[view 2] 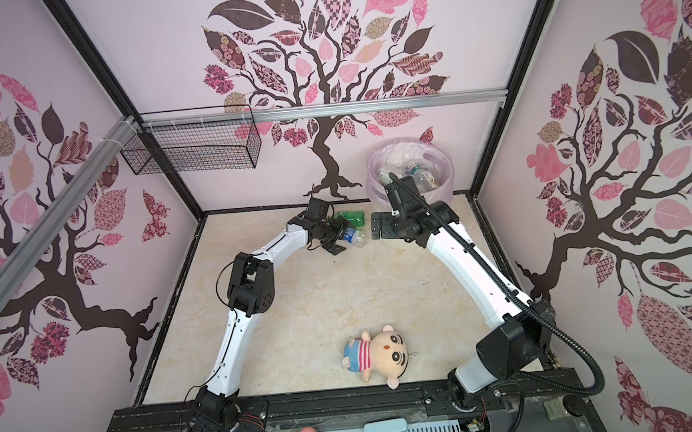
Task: Throw the plastic bottles in the bin
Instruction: 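Move both grippers down and grasp the blue-capped Pepsi bottle's cap with the left gripper, then lift the Pepsi bottle with the left gripper while the right gripper grasps its body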
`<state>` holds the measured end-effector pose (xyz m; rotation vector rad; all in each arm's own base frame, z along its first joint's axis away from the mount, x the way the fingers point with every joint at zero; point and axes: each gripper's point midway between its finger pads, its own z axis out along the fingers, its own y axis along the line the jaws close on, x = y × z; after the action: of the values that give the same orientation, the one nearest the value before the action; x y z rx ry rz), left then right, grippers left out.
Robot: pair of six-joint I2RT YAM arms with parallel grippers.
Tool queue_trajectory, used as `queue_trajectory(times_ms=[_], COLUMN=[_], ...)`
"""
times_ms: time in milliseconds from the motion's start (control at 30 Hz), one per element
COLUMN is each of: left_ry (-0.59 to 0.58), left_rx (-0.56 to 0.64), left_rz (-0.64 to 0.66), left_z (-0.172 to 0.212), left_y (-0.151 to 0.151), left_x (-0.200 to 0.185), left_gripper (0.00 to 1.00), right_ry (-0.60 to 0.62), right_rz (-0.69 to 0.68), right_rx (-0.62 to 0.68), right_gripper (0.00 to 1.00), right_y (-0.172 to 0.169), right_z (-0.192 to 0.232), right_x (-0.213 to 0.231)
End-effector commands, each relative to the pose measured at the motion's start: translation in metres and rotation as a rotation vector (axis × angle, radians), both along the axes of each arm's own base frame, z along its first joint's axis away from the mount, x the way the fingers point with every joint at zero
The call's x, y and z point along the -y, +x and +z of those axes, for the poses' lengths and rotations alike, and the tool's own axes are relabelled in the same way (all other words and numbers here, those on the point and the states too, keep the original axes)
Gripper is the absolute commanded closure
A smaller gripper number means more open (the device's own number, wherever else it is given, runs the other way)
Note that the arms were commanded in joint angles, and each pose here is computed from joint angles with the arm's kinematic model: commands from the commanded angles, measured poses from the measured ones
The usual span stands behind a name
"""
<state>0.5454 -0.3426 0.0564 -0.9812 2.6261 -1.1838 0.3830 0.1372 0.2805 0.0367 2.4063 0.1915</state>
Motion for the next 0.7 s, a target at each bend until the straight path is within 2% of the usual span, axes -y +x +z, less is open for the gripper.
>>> queue_trajectory(times_ms=[0,300,467,667], left_ry=[0.003,0.055,0.103,0.125], left_rx=[0.046,0.045,0.005,-0.022], left_rz=[-0.025,-0.044,-0.066,-0.099], left_z=[0.005,-0.015,-0.03,-0.03], left_y=[0.008,0.011,0.002,-0.017], left_x=[0.005,0.001,-0.007,-0.009], left_gripper=[0.12,0.23,0.32,0.43], right_ry=[-0.023,-0.041,-0.042,-0.045], right_rz=[0.003,-0.004,-0.002,-0.005], right_rx=[0.012,0.005,0.015,0.023], right_gripper=[0.0,0.0,0.0,0.0], right_y=[-0.002,0.002,0.004,0.002], right_z=[0.011,0.007,0.01,0.012], right_x=[0.002,0.004,0.003,0.005])
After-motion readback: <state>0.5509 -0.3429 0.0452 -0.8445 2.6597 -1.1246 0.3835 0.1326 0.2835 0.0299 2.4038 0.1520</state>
